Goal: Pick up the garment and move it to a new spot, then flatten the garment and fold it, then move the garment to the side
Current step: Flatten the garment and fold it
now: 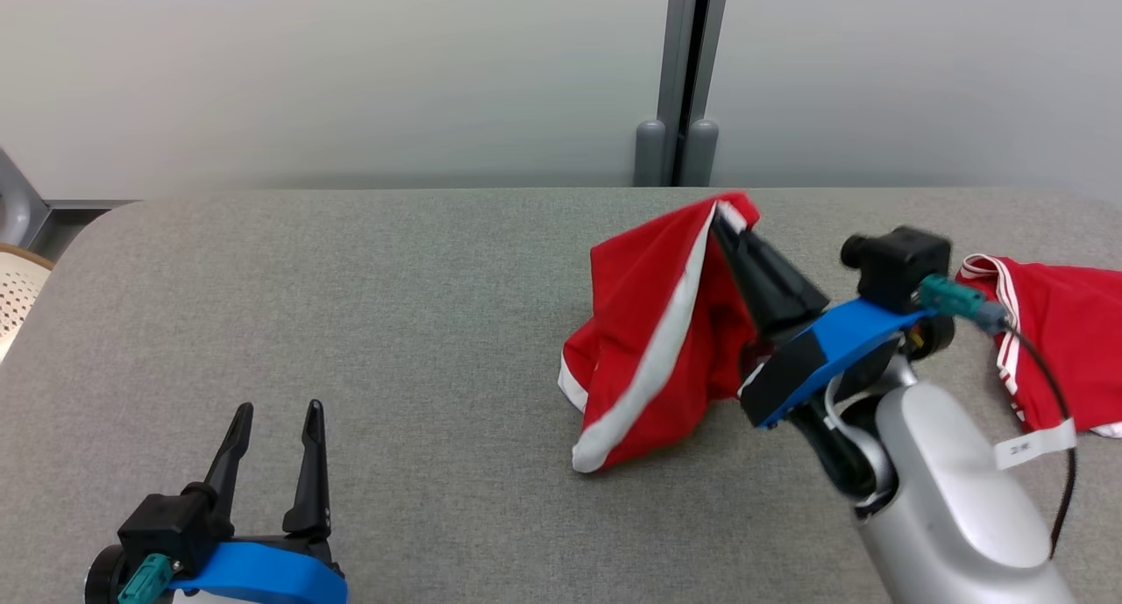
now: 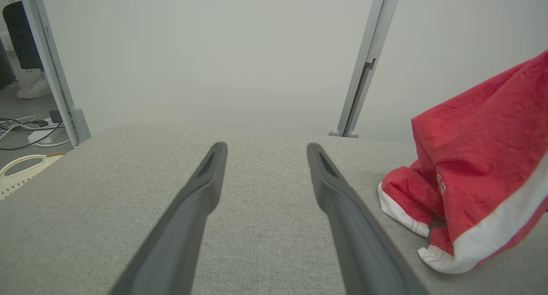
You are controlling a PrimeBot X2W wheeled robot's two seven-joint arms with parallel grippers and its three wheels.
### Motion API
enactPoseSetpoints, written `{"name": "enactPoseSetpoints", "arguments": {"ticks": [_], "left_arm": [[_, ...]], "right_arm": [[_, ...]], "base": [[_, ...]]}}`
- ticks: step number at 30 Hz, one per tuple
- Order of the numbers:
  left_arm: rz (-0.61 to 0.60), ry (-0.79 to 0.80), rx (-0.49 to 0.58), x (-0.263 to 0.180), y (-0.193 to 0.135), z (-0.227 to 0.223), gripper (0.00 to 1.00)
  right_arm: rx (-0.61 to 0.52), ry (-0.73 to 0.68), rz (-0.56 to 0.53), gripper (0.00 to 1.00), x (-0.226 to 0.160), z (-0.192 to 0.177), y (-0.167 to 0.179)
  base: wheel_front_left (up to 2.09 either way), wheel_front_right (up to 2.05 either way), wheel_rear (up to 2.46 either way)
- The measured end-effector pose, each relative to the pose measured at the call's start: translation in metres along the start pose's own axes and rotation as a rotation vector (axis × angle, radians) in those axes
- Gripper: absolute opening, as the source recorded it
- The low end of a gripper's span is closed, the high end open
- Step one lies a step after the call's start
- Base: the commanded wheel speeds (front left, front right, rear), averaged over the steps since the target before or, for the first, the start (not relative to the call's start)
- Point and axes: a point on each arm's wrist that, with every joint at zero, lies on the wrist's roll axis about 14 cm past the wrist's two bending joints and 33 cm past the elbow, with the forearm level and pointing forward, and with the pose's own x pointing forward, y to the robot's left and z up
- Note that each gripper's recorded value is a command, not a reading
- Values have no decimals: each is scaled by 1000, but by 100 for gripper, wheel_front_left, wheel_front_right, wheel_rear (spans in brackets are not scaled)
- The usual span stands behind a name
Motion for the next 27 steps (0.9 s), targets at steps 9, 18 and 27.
{"name": "enactPoseSetpoints", "arguments": {"ticks": [9, 18, 27], "left_arm": [[-8, -20, 2, 2, -3, 5, 100], [-7, -29, 1, -1, -3, 8, 100], [6, -18, -2, 0, 0, 5, 100]], "right_arm": [[-133, -267, 107, 0, -10, 119, 34], [-278, -486, 56, 0, -45, 197, 47], [-281, -403, -42, 0, -36, 187, 21]], "base": [[0, 0, 0], [0, 0, 0], [0, 0, 0]]}}
